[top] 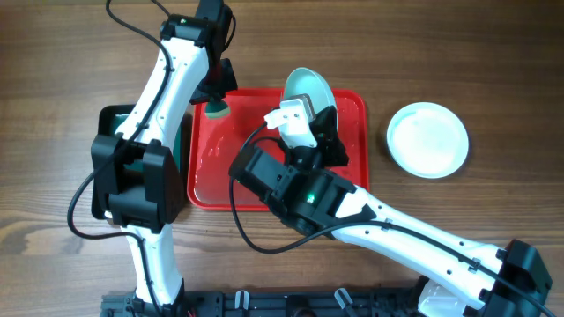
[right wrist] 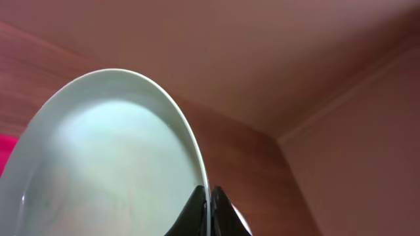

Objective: Clean dirty plates on tray and stack at the side

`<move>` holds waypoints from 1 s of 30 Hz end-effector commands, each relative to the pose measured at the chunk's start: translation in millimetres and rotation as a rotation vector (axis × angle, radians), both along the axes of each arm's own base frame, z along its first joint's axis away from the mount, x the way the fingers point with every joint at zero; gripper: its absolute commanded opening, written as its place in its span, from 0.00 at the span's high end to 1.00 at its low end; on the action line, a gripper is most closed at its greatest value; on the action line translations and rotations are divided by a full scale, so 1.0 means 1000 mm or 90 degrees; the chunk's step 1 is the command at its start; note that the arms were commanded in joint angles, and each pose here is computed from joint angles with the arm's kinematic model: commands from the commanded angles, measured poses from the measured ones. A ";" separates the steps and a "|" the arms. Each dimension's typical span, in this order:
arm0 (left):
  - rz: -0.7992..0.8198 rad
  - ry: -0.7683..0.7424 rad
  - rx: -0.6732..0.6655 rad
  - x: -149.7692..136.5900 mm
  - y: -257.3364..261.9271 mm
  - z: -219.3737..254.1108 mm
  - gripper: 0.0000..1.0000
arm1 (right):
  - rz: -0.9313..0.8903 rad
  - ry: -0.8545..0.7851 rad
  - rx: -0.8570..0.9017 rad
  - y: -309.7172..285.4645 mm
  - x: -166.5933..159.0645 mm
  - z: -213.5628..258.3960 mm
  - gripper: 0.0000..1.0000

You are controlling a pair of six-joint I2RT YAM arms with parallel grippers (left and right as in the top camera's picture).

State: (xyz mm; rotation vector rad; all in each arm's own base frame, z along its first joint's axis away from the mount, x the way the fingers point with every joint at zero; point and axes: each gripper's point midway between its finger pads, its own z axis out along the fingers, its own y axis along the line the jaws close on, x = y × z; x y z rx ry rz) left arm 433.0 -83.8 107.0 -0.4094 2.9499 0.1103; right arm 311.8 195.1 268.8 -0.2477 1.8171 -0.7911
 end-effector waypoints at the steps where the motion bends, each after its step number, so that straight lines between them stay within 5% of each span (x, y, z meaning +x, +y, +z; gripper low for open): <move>1: 0.007 -0.007 -0.011 0.003 -0.004 0.002 0.96 | -0.019 -0.035 -0.016 -0.008 -0.003 0.017 0.96; 6: 0.007 -0.008 -0.011 0.003 -0.004 0.002 0.96 | 0.000 -0.010 0.000 -0.003 -0.002 0.009 0.96; 10: 0.007 -0.007 -0.011 0.003 -0.004 0.002 0.96 | 0.159 0.261 0.197 0.045 -0.006 -0.069 0.96; 16: 0.007 -0.008 -0.011 0.003 -0.004 0.002 0.96 | 0.141 0.478 0.412 0.034 0.012 -0.131 0.96; 28: 0.007 -0.008 -0.011 0.003 -0.004 0.002 0.96 | 0.104 0.663 0.463 0.041 0.018 -0.234 0.95; 30: 0.007 -0.008 -0.011 0.003 -0.004 0.002 0.96 | 0.104 0.677 0.481 0.041 0.018 -0.238 0.82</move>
